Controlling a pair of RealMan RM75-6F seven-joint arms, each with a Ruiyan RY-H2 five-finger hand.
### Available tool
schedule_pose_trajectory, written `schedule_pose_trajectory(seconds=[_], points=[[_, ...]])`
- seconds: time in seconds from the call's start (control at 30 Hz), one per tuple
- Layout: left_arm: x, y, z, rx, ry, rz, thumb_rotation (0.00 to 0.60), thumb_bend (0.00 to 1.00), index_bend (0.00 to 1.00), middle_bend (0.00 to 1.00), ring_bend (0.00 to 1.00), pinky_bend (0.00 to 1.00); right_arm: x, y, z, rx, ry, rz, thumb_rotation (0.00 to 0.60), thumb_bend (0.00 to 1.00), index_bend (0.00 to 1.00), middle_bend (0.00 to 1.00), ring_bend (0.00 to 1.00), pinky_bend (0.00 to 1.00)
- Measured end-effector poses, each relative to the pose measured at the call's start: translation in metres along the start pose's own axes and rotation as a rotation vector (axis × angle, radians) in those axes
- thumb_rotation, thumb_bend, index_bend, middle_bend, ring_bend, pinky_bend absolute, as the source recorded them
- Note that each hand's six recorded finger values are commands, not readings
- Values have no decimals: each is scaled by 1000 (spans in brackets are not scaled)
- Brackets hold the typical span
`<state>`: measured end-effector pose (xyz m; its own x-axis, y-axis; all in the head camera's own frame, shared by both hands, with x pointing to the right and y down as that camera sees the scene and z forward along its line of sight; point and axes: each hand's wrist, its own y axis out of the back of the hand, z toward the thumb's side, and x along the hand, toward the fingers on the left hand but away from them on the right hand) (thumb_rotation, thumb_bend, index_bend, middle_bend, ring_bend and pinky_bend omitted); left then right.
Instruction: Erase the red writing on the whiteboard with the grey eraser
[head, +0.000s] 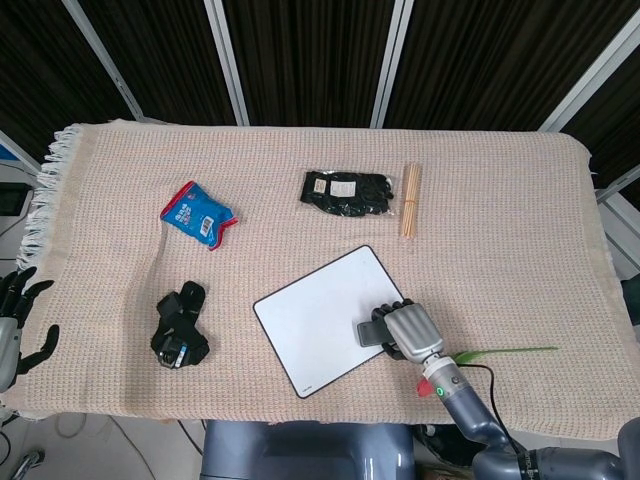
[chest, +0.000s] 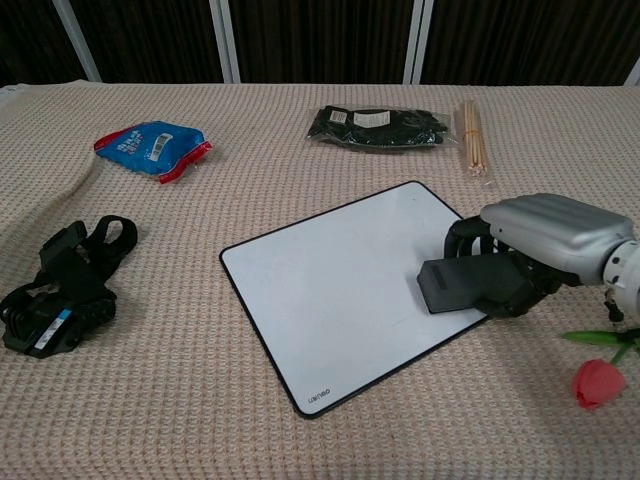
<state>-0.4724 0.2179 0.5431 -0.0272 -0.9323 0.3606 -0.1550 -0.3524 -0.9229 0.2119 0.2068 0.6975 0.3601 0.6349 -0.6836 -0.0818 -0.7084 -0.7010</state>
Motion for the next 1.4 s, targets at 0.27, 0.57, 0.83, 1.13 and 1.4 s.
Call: schedule_pose_trajectory(seconds=[0.27,0.57,0.83,1.13,1.4], points=[[0,0,-1,1,2,1,600,384,192,37,0,28,-17,4,-14,-2,-46,-21,600,449,530,499,489,374],[0,1,-2,3,3,3,600,385,192,37,0,28,-51,25,-32,-5,-116,-62,600,449,530,498,489,374],[1,1,-2,1,3,-1,600,385,192,37,0,28,-60,55,-64,7,-175,-74,600,449,529,484,479,372],[1,1,-1,1,3,2,600,384,192,37,0,28,-49,77,-119,-26,-246,-56,600,446,522,436,442,357],[1,1,-1,4,5,5,600,384,193,37,0,28,-41,64,-149,-28,-290,-27,600,294,346,294,325,298]])
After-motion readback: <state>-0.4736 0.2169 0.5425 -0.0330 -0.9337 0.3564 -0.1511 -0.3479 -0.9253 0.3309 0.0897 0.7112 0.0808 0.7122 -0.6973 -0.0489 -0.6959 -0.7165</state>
